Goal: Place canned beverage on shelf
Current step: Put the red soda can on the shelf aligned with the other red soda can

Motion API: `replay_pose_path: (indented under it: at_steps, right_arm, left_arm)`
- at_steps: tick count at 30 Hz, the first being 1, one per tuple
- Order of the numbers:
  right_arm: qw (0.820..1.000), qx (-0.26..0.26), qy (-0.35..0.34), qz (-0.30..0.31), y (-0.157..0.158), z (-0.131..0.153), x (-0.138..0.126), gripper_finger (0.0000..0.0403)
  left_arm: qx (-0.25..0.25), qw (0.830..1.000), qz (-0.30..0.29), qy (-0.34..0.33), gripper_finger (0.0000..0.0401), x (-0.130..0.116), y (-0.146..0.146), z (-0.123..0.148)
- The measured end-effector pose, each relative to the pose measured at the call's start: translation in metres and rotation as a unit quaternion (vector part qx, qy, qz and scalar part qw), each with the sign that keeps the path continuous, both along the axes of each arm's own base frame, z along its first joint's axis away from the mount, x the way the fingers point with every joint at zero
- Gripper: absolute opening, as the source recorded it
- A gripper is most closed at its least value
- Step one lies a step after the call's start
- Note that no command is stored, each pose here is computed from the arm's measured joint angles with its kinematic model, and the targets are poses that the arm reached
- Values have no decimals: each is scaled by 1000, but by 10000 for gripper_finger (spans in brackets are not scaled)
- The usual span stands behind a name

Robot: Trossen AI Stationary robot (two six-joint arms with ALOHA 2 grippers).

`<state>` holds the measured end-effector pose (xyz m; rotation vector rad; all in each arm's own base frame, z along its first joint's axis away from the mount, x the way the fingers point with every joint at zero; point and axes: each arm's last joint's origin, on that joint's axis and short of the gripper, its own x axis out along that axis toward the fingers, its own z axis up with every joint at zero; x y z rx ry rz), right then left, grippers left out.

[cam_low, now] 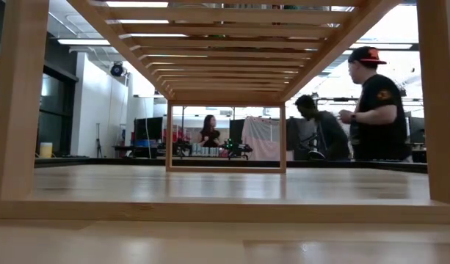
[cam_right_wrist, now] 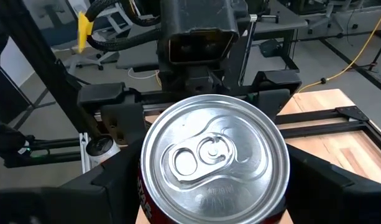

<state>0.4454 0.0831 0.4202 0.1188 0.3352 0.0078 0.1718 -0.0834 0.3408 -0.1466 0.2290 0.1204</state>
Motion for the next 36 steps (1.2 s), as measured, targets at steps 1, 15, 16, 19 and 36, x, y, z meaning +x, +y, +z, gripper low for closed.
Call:
replay_pose_path:
  at_steps: [1,15,16,19,36]
  right_arm:
    - [1000,0,1,0,0,0,0,285]
    - [1000,-3,16,-2,-5,-2,-1,285]
    - [1000,-4,17,-1,-5,-2,-1,285]
    - [1000,-9,17,0,-5,-2,-2,294]
    - [999,-20,-15,-39,-20,50,-53,329]
  left_arm:
    - [0,1000,0,0,373,0,0,0]
    - [-2,1000,4,1,270,3,4,0]
    - [1,1000,4,2,270,3,5,0]
    - [10,1000,9,10,270,2,5,-2]
    - [-44,995,54,-76,270,4,6,-80]
